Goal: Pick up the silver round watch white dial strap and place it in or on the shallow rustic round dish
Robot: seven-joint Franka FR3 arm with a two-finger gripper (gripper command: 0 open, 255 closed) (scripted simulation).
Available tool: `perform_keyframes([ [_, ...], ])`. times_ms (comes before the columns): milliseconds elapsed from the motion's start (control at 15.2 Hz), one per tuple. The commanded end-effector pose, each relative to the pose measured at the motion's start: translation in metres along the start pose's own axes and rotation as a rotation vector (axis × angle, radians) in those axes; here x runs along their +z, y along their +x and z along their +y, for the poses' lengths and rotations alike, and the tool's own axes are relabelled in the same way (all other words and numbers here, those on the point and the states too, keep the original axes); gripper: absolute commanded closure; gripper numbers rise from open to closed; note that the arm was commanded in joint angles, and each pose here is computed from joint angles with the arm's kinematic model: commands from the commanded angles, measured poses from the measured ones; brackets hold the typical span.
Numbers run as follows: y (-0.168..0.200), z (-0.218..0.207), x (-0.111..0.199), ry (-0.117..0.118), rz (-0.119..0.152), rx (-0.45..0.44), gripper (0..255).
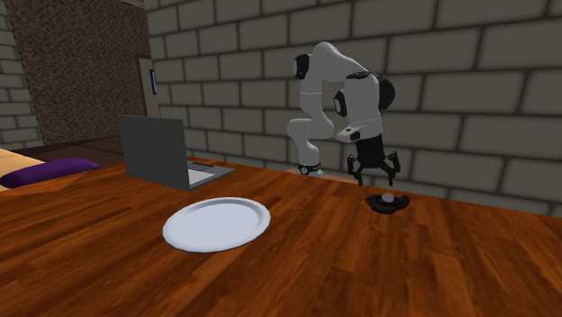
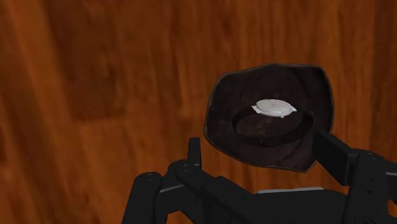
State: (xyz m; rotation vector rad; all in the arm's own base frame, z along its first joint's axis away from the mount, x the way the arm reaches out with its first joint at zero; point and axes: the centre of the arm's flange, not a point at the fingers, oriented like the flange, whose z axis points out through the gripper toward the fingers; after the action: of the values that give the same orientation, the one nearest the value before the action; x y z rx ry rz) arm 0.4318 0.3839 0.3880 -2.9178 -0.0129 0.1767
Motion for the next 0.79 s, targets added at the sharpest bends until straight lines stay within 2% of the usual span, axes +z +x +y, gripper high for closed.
perform_keyframes([
  [0,0.0,0.0,0.0,0.0,0.0,0.0,0],
  [264,0.0,0.0,-0.05,0.0,0.0,0.0,0],
  [726,0.0,0.0,-0.05,0.0,0.0,0.0,0],
])
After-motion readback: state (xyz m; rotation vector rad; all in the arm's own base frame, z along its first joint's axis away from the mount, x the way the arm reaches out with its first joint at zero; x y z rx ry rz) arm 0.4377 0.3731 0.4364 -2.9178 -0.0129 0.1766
